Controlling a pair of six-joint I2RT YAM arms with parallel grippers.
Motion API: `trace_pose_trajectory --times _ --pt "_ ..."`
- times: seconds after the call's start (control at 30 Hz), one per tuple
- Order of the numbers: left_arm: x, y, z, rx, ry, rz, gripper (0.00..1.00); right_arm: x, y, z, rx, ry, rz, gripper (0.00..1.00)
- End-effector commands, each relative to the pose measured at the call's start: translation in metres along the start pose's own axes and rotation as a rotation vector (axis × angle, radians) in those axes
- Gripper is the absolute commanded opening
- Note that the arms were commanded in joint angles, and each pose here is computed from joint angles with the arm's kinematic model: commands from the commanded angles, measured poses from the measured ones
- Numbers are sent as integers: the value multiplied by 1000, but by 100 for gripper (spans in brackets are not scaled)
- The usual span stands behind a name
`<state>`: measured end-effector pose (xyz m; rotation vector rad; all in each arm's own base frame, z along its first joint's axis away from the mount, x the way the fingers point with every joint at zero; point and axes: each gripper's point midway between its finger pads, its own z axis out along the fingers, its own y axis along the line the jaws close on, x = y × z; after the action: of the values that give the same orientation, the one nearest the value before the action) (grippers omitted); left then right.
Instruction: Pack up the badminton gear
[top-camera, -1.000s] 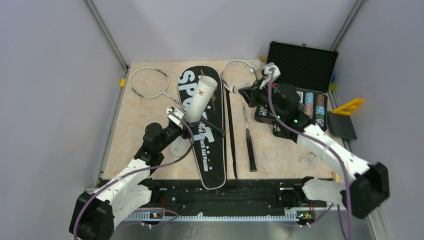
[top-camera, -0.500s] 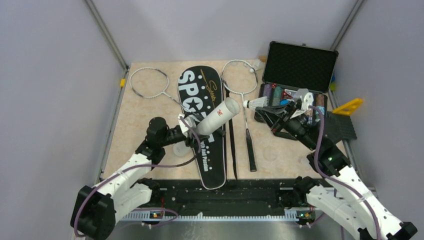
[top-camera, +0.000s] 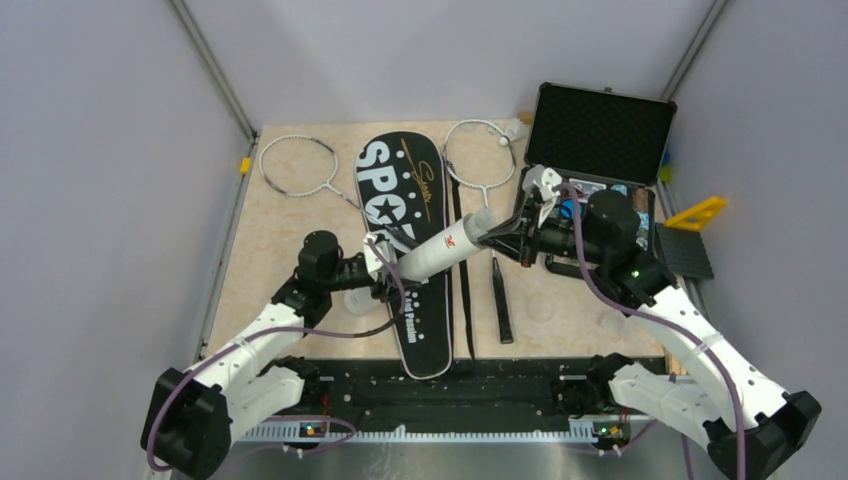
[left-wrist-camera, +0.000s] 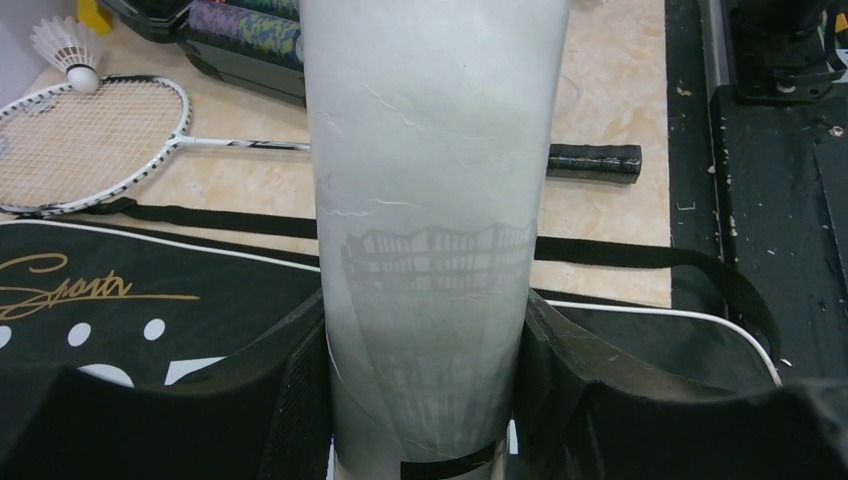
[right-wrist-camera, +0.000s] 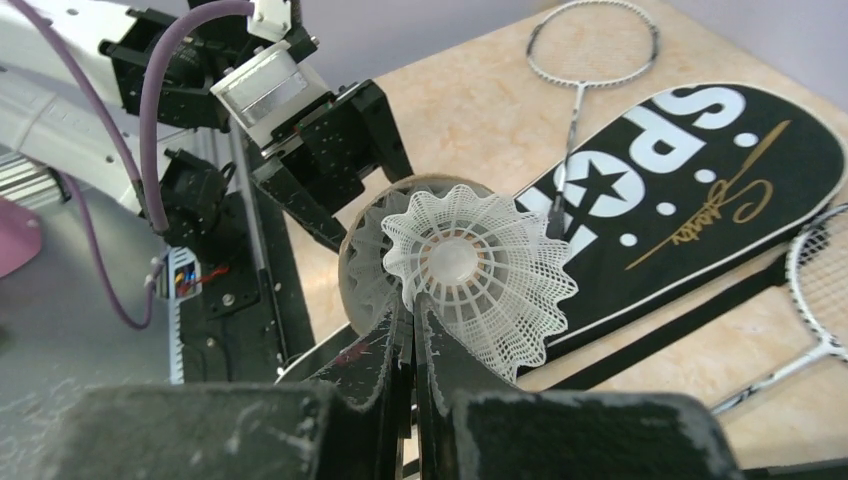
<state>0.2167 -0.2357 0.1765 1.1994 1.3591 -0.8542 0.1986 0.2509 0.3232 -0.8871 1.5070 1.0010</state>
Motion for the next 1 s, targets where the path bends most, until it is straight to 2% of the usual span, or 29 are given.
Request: trace_pose_trajectory --times 0.0,0.27,0.8,0.83,0.97 --pt "-17 -10 1 78 -36 69 22 -19 21 2 -133 -16 -48 0" --pt "-18 -13 2 88 -35 80 22 -7 30 15 -257 28 -3 0" --pt "-19 -12 2 65 -34 94 22 31 26 57 -259 157 84 0" --pt "-20 -10 2 52 -33 95 22 31 22 57 -230 161 91 1" --pt "-20 -5 0 17 -30 95 22 28 9 50 -113 164 88 20"
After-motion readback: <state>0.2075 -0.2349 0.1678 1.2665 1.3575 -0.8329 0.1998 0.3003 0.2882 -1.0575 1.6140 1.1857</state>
